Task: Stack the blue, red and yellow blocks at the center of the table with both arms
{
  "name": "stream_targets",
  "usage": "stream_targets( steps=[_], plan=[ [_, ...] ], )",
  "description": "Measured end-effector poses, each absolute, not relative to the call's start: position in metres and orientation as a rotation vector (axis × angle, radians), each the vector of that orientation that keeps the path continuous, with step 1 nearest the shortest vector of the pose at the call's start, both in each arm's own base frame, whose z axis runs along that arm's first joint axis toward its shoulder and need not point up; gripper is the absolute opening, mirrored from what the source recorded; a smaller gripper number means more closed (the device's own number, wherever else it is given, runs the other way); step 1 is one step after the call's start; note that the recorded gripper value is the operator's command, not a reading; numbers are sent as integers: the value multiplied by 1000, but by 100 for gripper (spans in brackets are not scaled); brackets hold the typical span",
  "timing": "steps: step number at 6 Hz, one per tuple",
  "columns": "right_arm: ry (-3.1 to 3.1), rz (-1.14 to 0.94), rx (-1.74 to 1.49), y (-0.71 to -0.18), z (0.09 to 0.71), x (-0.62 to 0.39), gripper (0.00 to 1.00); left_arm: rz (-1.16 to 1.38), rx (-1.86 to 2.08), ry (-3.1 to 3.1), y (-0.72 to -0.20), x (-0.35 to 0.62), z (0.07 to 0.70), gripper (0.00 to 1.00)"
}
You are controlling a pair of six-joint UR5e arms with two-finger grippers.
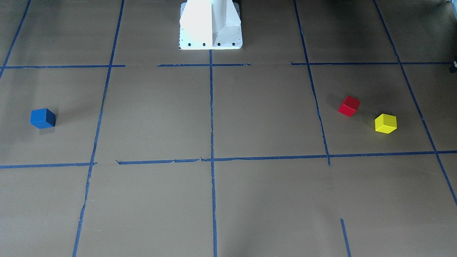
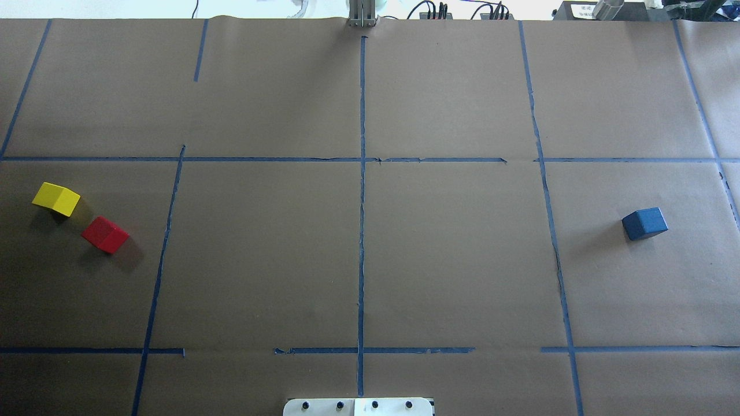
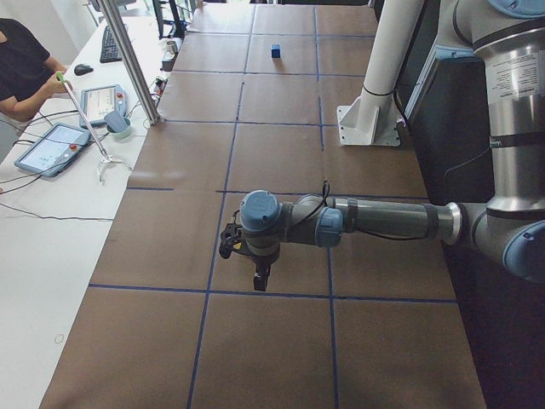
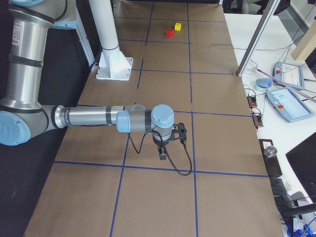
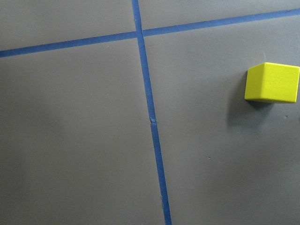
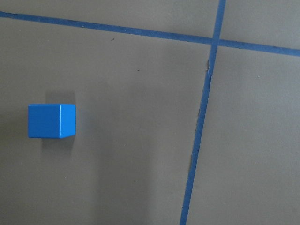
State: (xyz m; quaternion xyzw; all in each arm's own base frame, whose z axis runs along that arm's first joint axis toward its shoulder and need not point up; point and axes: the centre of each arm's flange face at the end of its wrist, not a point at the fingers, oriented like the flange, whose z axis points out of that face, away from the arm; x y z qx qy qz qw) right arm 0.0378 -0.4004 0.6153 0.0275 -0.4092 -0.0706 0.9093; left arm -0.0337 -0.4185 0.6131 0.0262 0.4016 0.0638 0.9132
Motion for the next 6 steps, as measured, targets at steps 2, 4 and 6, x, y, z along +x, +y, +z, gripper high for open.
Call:
stream_targets(
  steps=[2, 4, 6],
  plan=[
    [-781, -177, 64, -396, 623, 42, 100, 170, 73, 828, -414, -29, 602, 100],
    [-767, -263, 95, -395, 626, 42, 100, 176, 68, 829, -411, -28, 607, 100],
    [-851, -271, 103, -393, 622, 36, 100, 178, 61, 827, -407, -28, 613, 100]
  ],
)
